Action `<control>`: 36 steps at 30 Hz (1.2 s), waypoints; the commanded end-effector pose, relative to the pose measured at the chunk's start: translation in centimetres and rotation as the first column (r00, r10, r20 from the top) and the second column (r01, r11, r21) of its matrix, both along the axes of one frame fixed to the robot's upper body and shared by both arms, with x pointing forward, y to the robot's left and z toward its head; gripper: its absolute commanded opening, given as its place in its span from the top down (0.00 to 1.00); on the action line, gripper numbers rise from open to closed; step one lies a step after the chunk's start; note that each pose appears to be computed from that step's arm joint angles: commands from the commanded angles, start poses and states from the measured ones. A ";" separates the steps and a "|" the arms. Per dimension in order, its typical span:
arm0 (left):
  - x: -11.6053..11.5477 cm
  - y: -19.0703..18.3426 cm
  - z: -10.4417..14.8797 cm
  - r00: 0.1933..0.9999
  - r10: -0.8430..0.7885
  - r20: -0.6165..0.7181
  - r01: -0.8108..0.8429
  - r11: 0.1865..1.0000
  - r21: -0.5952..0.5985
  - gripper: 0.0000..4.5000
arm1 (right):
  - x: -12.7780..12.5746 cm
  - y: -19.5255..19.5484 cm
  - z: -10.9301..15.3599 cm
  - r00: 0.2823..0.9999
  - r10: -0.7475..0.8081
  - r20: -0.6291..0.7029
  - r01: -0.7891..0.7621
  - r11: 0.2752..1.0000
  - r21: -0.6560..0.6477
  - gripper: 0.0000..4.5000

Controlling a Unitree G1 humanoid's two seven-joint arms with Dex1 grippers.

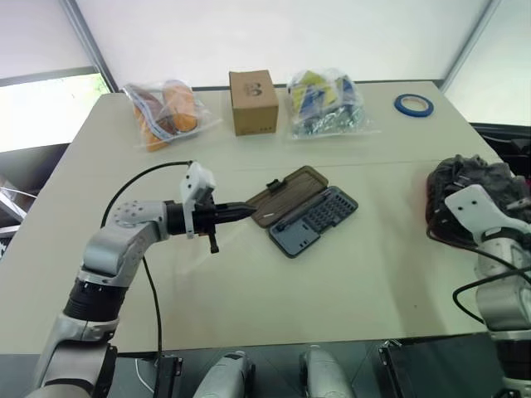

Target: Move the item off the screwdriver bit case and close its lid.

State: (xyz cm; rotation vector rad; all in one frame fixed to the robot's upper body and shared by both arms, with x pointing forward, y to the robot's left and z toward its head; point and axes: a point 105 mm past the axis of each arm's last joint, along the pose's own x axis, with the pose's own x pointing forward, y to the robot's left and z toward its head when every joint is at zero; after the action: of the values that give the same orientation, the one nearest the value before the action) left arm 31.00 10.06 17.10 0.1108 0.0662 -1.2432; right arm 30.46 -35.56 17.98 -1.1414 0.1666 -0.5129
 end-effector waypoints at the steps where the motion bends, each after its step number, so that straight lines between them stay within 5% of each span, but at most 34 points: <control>1: 0.0 0.3 0.5 1.000 0.001 0.024 -0.001 1.000 -0.008 1.00 | -1.1 0.5 2.6 0.999 0.041 0.028 -0.043 0.996 0.083 0.00; 8: 1.6 1.3 0.1 1.000 0.027 0.003 -0.027 1.000 0.006 1.00 | -5.4 3.1 5.0 0.918 0.328 -0.223 -0.212 0.881 0.422 0.00; 10: 2.5 1.4 0.1 0.999 0.031 0.014 -0.031 0.999 0.006 1.00 | -6.0 5.0 5.9 0.872 0.443 -0.208 -0.286 0.806 0.517 0.00; 14: 5.8 1.1 -0.2 0.995 0.092 0.048 -0.092 0.996 -0.001 1.00 | -3.8 10.8 8.7 0.759 0.644 0.097 -0.533 0.529 0.660 0.00; 19: 10.1 0.0 -2.2 0.977 0.212 0.037 -0.214 0.974 0.069 1.00 | -1.7 17.1 8.3 0.601 0.772 0.208 -0.622 0.288 0.728 0.00; 24: 11.8 -1.2 -4.6 0.967 0.248 0.060 -0.255 0.940 0.226 1.00 | -0.2 19.5 7.3 0.568 0.794 0.218 -0.627 0.245 0.740 0.00; 29: 12.4 -2.3 -4.0 0.965 0.259 0.049 -0.264 0.942 0.210 1.00 | 0.2 19.6 6.5 0.593 0.776 0.215 -0.617 0.265 0.741 0.00; 32: 12.4 -2.9 -3.3 0.970 0.243 0.012 -0.241 0.954 0.177 0.81 | -0.1 19.3 5.8 0.617 0.756 0.220 -0.606 0.277 0.746 0.00; 36: 12.3 -2.8 -3.1 0.973 0.233 0.004 -0.230 0.958 0.168 0.37 | -0.3 19.1 5.2 0.635 0.737 0.232 -0.600 0.281 0.749 0.00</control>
State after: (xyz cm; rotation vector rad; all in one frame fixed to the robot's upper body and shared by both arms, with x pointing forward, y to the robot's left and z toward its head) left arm 43.08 7.31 12.76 0.2384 0.2251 -0.9971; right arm 30.70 -16.69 21.51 -0.2452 0.1023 0.4616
